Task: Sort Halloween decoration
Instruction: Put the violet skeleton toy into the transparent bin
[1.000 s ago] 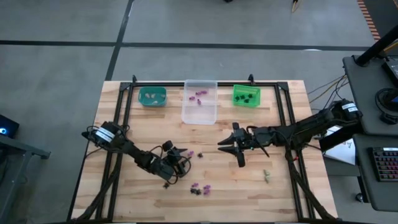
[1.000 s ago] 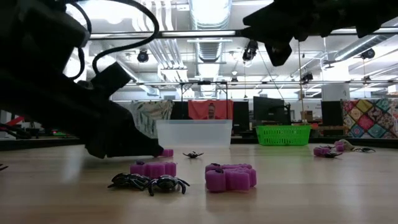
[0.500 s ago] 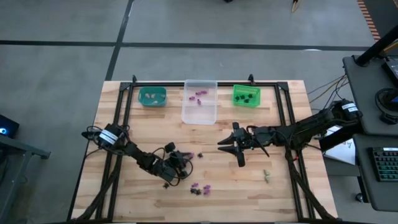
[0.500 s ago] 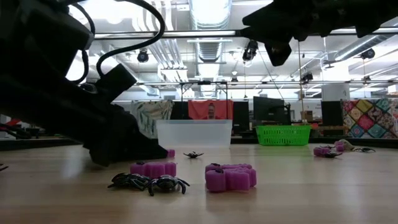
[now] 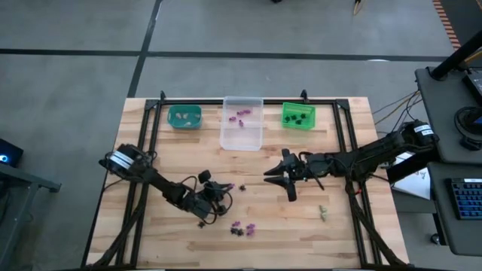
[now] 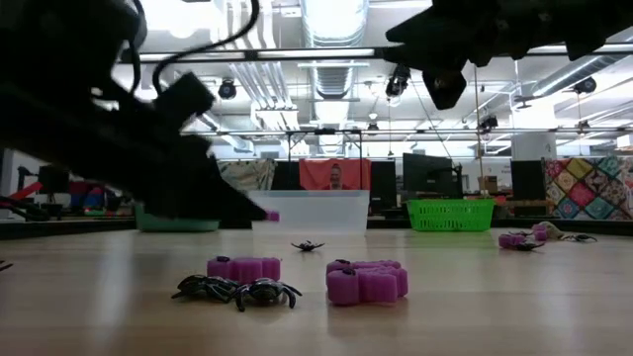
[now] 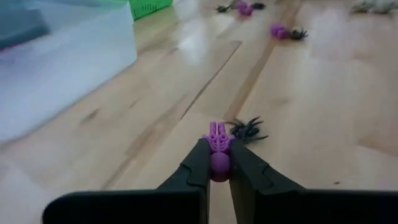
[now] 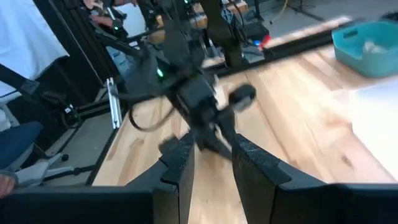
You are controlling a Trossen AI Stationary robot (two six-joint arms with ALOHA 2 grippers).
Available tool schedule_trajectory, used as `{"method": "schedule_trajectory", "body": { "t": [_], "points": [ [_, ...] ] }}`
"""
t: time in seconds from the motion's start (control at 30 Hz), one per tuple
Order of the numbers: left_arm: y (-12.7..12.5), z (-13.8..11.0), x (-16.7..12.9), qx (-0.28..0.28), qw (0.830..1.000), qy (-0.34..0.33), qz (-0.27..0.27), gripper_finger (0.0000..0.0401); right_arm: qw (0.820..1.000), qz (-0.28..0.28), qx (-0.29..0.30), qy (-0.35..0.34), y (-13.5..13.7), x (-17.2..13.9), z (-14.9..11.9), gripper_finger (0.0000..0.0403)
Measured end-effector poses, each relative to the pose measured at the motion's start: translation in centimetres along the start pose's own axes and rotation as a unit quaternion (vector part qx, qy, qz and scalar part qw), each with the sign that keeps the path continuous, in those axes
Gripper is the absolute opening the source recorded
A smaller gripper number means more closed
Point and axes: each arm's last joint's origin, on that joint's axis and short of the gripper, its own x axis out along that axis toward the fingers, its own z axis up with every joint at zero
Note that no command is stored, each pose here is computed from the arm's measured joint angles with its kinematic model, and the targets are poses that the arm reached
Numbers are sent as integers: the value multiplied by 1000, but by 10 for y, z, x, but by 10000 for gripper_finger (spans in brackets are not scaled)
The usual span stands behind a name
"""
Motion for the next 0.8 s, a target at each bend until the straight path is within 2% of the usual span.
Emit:
{"method": "schedule_trajectory", "body": {
  "t": [0.2, 0.3, 0.43, 0.6, 0.7, 0.8],
  "points": [
    [3, 38, -15, 0, 1000, -21, -20, 9, 996, -35, 48, 71, 0, 3, 0, 95],
    [11, 58, -20, 4, 999, -34, -15, 9, 989, -71, 63, 110, -1, 3, 1, 95],
    [28, 86, -18, 6, 999, -46, 8, 9, 976, -131, 53, 163, -2, 1, 3, 95],
    [60, 124, 9, 39, 999, -32, -3, 8, 963, -179, -2, 204, -5, -2, 6, 95],
    [90, 140, 34, 76, 997, 22, -7, 8, 960, -175, -49, 213, -8, -3, 7, 95],
    [124, 150, 58, 104, 991, 87, 16, 8, 956, -177, -79, 218, -12, -3, 7, 95]
  ]
}}
